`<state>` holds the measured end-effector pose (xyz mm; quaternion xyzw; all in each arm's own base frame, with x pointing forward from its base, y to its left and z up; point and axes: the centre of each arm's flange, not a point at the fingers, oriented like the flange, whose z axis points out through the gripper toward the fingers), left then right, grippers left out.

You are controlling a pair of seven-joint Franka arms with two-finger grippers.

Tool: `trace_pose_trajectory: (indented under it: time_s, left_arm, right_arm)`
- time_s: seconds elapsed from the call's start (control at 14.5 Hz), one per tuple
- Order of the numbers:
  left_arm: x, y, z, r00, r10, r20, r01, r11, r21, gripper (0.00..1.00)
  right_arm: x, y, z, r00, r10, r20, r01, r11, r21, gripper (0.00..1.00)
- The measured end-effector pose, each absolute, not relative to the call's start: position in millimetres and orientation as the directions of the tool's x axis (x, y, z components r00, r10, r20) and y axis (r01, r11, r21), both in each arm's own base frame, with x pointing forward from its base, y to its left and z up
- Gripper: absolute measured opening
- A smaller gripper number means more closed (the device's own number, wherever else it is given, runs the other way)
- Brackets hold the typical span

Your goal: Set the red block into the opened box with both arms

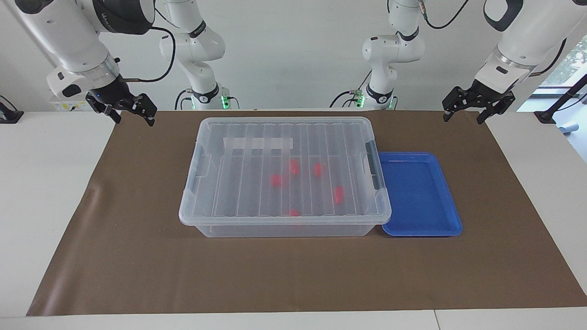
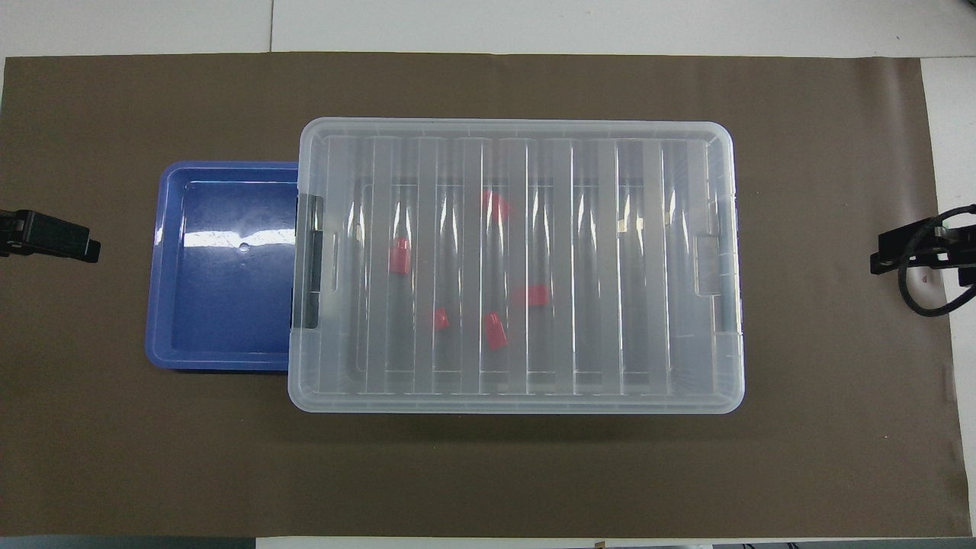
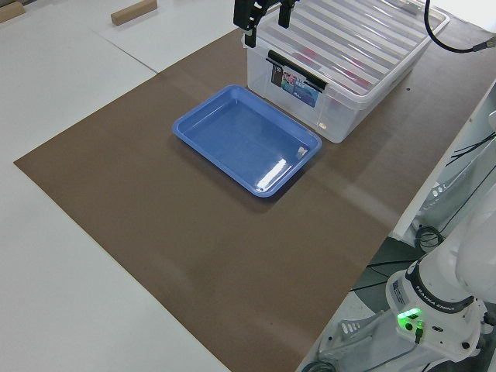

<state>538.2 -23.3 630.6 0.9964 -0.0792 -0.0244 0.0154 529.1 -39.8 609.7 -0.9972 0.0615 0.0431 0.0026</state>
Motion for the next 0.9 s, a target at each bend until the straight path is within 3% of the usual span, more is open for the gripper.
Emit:
trace_pose_trajectory:
  time_s: [0.9]
  left_arm:
    - [538.2,-23.4,630.6,0.986,-0.159,-0.046,-0.157,-0.987,0.035,1.0]
  right_arm:
    - [526.4,-38.6,623.5,0.994,-0.104,-0.046,-0.104,-0.995,-0.005,1.0]
